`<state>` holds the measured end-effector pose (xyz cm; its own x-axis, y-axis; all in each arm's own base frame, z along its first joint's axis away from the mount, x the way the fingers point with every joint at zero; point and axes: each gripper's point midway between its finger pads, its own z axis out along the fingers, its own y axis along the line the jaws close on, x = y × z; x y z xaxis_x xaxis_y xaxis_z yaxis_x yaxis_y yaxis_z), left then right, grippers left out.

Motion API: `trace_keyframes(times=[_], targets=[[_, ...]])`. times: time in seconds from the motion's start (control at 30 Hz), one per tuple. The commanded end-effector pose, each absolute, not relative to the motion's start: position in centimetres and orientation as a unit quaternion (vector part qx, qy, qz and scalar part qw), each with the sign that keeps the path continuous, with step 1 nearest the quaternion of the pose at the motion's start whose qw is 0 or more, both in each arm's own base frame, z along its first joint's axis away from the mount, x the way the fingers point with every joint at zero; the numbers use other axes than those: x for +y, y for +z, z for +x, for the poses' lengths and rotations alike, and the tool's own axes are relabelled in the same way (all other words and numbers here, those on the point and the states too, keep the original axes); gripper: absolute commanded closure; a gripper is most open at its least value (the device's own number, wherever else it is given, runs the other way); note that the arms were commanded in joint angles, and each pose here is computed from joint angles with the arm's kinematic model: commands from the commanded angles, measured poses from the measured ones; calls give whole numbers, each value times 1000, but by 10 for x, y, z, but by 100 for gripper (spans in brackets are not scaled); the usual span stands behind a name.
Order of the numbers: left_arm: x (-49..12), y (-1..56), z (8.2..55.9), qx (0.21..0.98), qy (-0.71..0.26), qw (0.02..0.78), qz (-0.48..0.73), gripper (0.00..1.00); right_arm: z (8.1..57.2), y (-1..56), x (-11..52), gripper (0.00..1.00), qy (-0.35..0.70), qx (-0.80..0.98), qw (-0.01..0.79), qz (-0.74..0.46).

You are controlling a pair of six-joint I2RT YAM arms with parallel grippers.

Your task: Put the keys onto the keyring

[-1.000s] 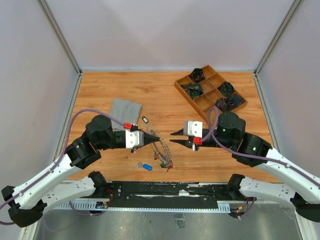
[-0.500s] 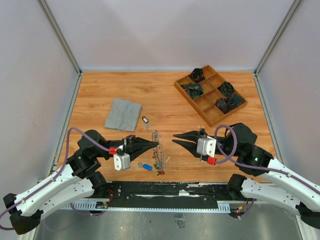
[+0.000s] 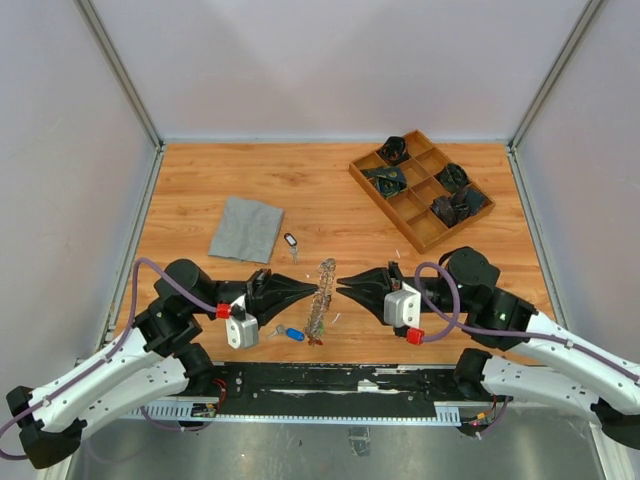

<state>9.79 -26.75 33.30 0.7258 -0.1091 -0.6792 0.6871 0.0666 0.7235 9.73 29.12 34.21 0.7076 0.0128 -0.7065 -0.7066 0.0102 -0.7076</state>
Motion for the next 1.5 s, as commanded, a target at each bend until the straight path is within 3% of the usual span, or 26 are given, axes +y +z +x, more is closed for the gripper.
trace_keyframes(times=[0.0, 0.63, 1.2, 1.37, 1.47], targets=[[-265, 357, 99, 209, -261, 712, 617, 100, 92, 356, 298, 82, 260, 251, 663, -656], [-264, 353, 102, 215, -242, 697, 640, 99, 102, 346, 318, 77, 219, 279, 657, -665], [-267, 352, 104, 221, -246, 691, 643, 100, 99, 341, 326, 88, 232, 287, 641, -673], [-266, 353, 103, 222, -247, 691, 642, 99, 105, 339, 327, 99, 223, 301, 639, -672], [-265, 355, 104, 230, -251, 692, 636, 99, 109, 340, 325, 100, 213, 313, 641, -668]])
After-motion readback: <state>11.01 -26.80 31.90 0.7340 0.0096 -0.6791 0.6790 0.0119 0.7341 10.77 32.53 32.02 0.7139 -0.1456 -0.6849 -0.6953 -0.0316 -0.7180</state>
